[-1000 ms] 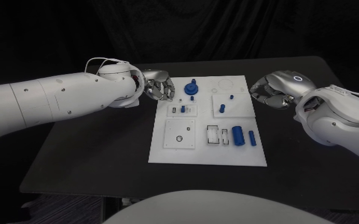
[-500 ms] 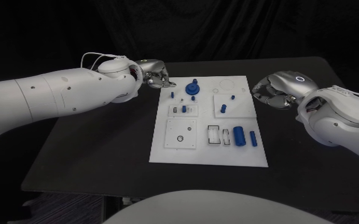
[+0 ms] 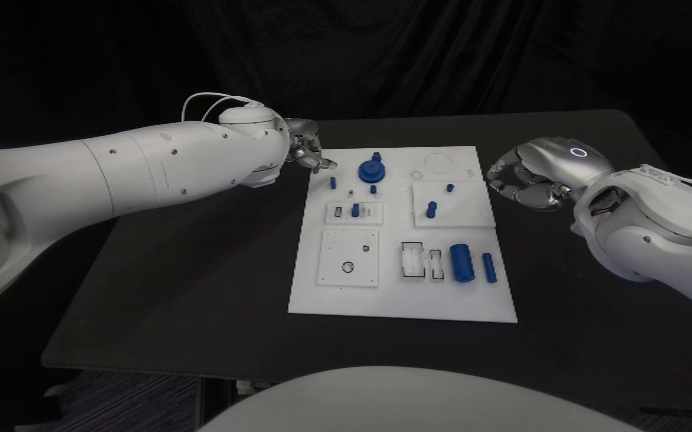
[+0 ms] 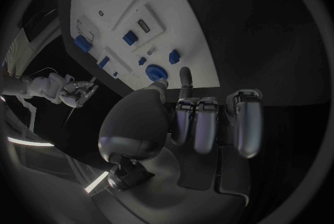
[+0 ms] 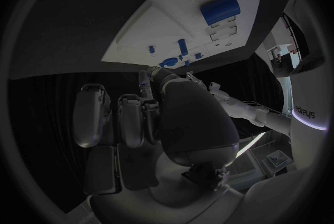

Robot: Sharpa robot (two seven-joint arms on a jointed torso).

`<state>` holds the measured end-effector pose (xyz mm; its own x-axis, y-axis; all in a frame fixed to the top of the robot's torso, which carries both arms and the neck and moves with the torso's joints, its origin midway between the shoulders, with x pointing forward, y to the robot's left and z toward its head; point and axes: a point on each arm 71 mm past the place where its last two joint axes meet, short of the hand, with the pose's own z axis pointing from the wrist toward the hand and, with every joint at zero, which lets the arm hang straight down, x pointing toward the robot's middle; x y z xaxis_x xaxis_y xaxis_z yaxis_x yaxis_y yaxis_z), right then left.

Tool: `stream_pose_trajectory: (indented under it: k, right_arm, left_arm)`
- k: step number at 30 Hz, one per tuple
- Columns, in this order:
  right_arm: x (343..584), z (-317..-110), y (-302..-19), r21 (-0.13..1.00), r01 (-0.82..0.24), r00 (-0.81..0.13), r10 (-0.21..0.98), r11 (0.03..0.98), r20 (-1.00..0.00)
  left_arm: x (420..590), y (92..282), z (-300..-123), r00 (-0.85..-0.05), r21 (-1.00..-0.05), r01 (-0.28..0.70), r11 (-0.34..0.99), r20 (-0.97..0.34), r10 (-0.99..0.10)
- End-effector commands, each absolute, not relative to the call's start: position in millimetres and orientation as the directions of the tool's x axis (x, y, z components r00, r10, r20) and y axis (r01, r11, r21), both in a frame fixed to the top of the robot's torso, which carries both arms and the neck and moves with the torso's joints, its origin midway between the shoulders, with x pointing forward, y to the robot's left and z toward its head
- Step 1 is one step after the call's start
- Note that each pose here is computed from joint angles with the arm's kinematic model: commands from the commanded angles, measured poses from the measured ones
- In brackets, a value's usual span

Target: Assemble the parts on the task board

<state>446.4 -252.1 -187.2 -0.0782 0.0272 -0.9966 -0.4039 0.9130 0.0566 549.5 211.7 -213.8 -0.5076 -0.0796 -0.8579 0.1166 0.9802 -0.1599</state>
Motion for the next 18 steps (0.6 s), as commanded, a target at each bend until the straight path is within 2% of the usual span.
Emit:
stream_pose_trajectory:
  k: [1,7,18]
  right_arm:
    - [447,-187,-252,0.052,-0.400,-0.078,0.022,0.915,-0.997]
    - [447,-187,-252,0.052,-0.400,-0.077,0.023,0.915,-0.997]
    - [447,-187,-252,0.053,-0.400,-0.077,0.024,0.915,-0.997]
  left_arm:
    - [549.7,211.2,-221.4,-0.630,-0.162,0.046,0.986,-0.770,-0.098]
    - [552.9,205.8,-223.3,-0.654,-0.167,0.036,0.985,-0.750,-0.103]
    - [557.4,200.7,-222.0,-0.634,-0.200,0.050,0.979,-0.764,-0.124]
